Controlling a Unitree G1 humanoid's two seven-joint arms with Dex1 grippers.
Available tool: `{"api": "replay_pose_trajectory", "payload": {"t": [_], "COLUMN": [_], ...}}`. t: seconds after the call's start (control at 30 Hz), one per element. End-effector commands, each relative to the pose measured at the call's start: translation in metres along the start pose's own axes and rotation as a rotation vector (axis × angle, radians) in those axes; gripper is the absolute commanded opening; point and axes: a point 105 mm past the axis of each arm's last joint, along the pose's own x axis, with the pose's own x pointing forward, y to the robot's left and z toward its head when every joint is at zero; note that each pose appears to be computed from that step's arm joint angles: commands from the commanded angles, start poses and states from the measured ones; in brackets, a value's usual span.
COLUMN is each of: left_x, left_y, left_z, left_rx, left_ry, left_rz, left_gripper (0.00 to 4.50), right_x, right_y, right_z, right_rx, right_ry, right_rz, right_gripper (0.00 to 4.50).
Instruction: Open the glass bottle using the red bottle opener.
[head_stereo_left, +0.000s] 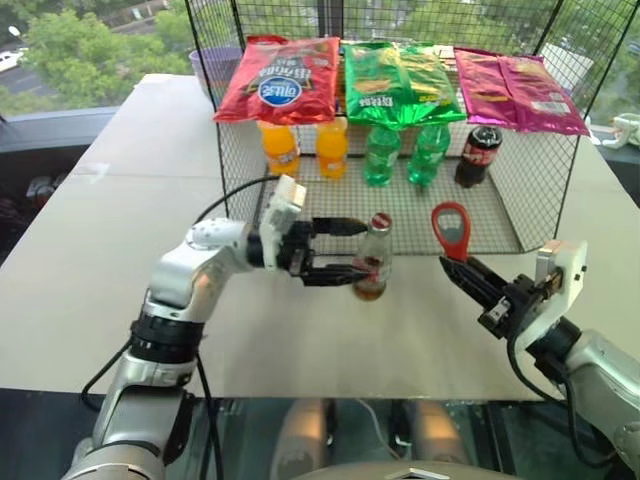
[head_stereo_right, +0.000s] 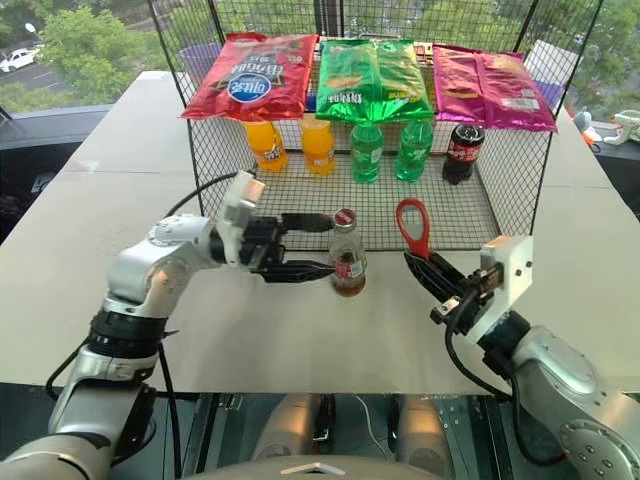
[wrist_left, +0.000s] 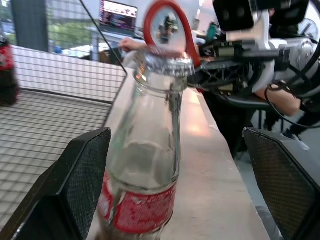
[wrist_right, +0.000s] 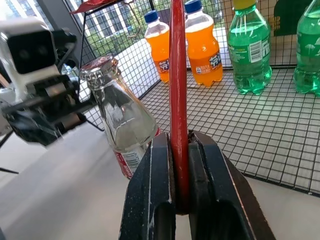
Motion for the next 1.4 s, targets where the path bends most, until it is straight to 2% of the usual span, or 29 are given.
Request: {"api": "replay_pose_trajectory", "payload": {"t": [0.03, 0.3, 0.33, 0.4, 0.47, 0.5, 0.6, 0.77, 0.97, 1.4], "left_x": [0.006, 0.015, 0.016, 0.017, 0.018, 0.018, 0.019, 0.018, 0.018, 0.016], "left_y": [0.007, 0.016, 0.016, 0.016, 0.015, 0.014, 0.014, 0.015, 0.016, 0.016], "left_z": [0.005, 0.004, 0.003, 0.002, 0.001, 0.000, -0.001, -0.001, -0.001, 0.003], "left_rx": [0.053, 0.070, 0.073, 0.074, 0.073, 0.073, 0.074, 0.075, 0.077, 0.077], "left_ry": [0.001, -0.009, -0.007, -0.007, -0.001, 0.003, 0.005, 0.007, 0.001, -0.016], "left_rz": [-0.005, -0.002, -0.008, -0.015, -0.027, -0.034, -0.037, -0.035, -0.027, -0.017], "left_gripper": [4.38, 4.38, 3.86, 3.20, 2.31, 2.19, 2.20, 2.20, 2.20, 2.20], "right_x": [0.001, 0.001, 0.001, 0.002, 0.003, 0.004, 0.008, 0.021, 0.036, 0.045], "right_y": [0.007, 0.008, 0.008, 0.009, 0.010, 0.010, 0.009, 0.002, -0.001, 0.004], "right_z": [0.011, 0.011, 0.011, 0.011, 0.013, 0.014, 0.017, 0.003, -0.001, 0.004], "right_rx": [-0.042, -0.058, -0.061, -0.067, -0.095, -0.115, -0.190, -0.483, -0.767, -0.940], "right_ry": [-0.030, -0.021, -0.021, -0.022, -0.025, -0.027, -0.025, 0.057, 0.038, -0.054], "right_rz": [0.023, 0.020, 0.019, 0.019, 0.018, 0.017, 0.017, -0.003, -0.016, -0.010], "right_gripper": [0.00, 0.00, 0.00, 0.00, 0.00, 0.00, 0.00, 0.00, 0.00, 0.00]}}
